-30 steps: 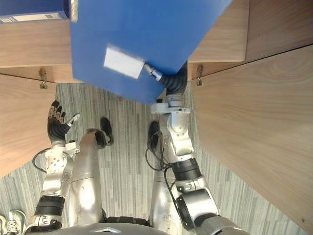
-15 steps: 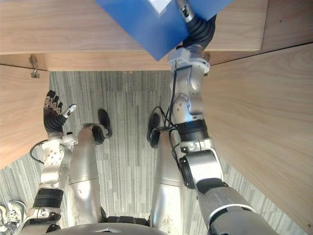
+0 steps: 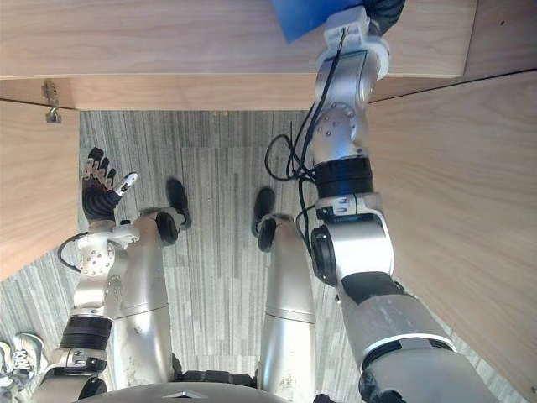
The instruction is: Walk over to the cabinet, pick up the folder, carry it to the office cabinet, place the folder inside the office cabinet, then close the office cabinet door
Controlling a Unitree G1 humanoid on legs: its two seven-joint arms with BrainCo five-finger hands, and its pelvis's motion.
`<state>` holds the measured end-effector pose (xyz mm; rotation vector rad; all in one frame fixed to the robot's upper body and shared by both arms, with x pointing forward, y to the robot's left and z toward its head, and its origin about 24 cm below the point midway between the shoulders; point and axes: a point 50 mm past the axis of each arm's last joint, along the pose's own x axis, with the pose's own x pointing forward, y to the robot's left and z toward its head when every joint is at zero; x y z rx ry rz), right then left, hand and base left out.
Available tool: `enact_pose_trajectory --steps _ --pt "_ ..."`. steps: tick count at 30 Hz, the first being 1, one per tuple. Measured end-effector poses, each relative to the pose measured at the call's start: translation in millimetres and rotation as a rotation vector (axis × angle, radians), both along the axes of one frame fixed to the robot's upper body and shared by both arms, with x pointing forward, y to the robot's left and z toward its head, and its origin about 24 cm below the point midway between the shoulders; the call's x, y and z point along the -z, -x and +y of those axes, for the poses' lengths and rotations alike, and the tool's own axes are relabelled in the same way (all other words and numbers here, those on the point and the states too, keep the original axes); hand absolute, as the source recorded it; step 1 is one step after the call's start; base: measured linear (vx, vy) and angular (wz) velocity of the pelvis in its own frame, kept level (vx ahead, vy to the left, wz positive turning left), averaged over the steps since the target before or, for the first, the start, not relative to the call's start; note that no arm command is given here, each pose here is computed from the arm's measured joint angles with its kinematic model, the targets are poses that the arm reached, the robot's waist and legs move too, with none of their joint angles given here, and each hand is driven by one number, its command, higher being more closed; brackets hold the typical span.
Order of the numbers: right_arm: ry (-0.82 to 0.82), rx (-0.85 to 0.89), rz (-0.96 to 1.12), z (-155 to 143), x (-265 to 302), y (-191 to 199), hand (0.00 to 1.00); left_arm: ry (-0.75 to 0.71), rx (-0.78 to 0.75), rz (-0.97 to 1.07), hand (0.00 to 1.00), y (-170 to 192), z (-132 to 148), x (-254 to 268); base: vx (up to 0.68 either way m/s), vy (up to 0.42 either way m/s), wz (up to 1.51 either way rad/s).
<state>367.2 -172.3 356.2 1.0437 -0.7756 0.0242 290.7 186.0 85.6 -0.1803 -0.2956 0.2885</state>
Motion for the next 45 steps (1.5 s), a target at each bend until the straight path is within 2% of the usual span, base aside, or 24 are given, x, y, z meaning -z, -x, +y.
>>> enact_pose_trajectory --steps 2,3,14,29,35,38,45 --pt "-0.046 -0.028 0.007 1 -5 0 1.0 0.005 0.01 0.001 0.0 0 -3 0 -0.01 -0.01 0.09" --pt "-0.063 -0.039 0.009 1 -7 -1 0.0 0.009 0.011 0.002 0.0 0 -3 1 -0.01 -0.009 0.1" --pt "-0.13 -0.108 -0.001 7 -29 -4 0.0 0.021 0.028 0.004 0.0 0 -10 2 -0.02 -0.004 0.06" --pt "-0.024 -0.062 -0.036 13 -39 2 0.0 0.046 0.031 0.005 0.0 0 -9 2 -0.01 -0.003 0.02" --pt "0.276 0.054 -0.114 12 -41 16 0.0 0.036 0.045 0.007 0.0 0 -9 3 0.0 0.001 -0.01" --pt "0.404 0.082 -0.102 5 -28 16 0.0 0.027 0.063 0.014 0.0 -1 -11 4 0.0 0.015 -0.04" --pt "0.831 0.147 -0.06 -5 2 16 0.0 -0.047 0.098 0.045 0.0 -1 -2 8 0.0 0.006 -0.04"
